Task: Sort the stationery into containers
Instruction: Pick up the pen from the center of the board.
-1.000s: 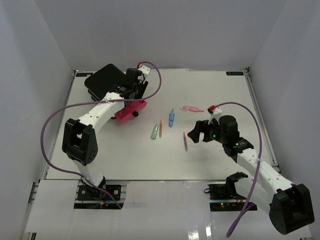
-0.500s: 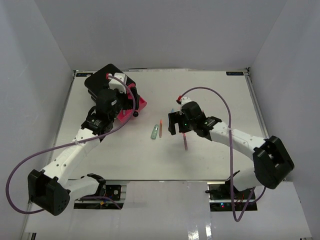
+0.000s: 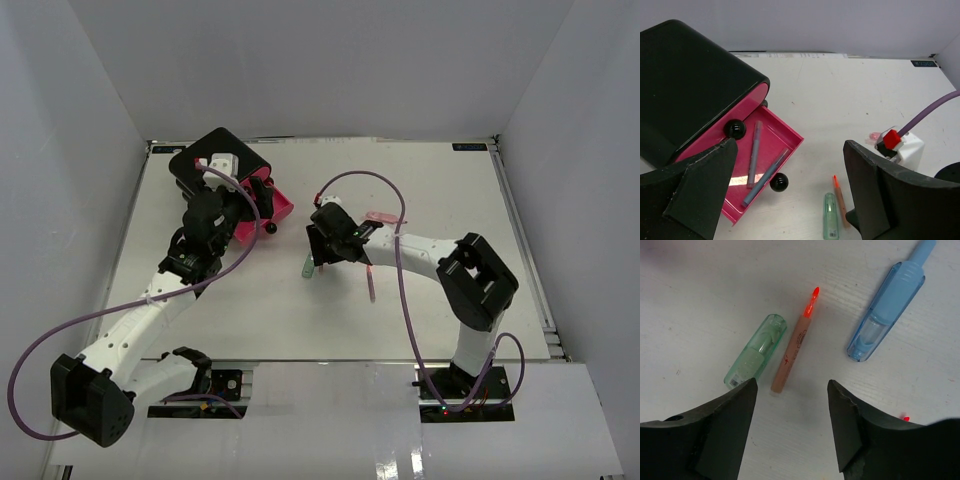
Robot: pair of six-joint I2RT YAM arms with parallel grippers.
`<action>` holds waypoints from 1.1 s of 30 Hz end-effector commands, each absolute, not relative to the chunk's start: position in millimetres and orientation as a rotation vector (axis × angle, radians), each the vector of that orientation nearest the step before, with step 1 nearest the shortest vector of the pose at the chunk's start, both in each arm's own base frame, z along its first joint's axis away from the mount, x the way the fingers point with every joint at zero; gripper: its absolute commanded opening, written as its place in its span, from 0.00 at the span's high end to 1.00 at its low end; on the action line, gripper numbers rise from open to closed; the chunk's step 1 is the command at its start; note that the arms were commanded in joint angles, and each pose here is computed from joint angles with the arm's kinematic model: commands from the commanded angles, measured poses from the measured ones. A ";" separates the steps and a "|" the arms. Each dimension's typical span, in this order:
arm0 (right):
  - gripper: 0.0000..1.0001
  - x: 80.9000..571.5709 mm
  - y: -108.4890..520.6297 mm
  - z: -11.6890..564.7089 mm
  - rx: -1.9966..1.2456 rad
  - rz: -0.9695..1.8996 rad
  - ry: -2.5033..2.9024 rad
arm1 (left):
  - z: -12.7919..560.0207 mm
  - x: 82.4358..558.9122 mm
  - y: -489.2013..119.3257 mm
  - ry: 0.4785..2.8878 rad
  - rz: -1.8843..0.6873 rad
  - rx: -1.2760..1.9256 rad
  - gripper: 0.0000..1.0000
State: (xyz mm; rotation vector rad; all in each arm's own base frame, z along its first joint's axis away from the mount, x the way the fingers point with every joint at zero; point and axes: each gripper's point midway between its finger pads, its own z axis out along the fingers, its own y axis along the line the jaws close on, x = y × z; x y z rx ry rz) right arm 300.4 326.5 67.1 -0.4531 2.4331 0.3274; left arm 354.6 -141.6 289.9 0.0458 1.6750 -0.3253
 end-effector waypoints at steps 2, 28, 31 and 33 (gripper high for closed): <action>0.38 305.0 331.4 62.0 -0.395 0.280 2.449 | 306.7 353.0 -133.6 1.618 -0.318 0.005 0.02; 0.56 297.7 331.4 26.4 -0.352 0.243 2.512 | 302.3 353.1 -139.5 1.630 -0.339 0.031 0.02; 0.56 296.9 329.4 23.7 -0.335 0.238 2.515 | 302.1 353.7 -140.7 1.632 -0.342 0.035 0.02; 0.57 297.7 329.9 24.4 -0.333 0.239 2.512 | 301.2 353.8 -141.3 1.635 -0.344 0.038 0.02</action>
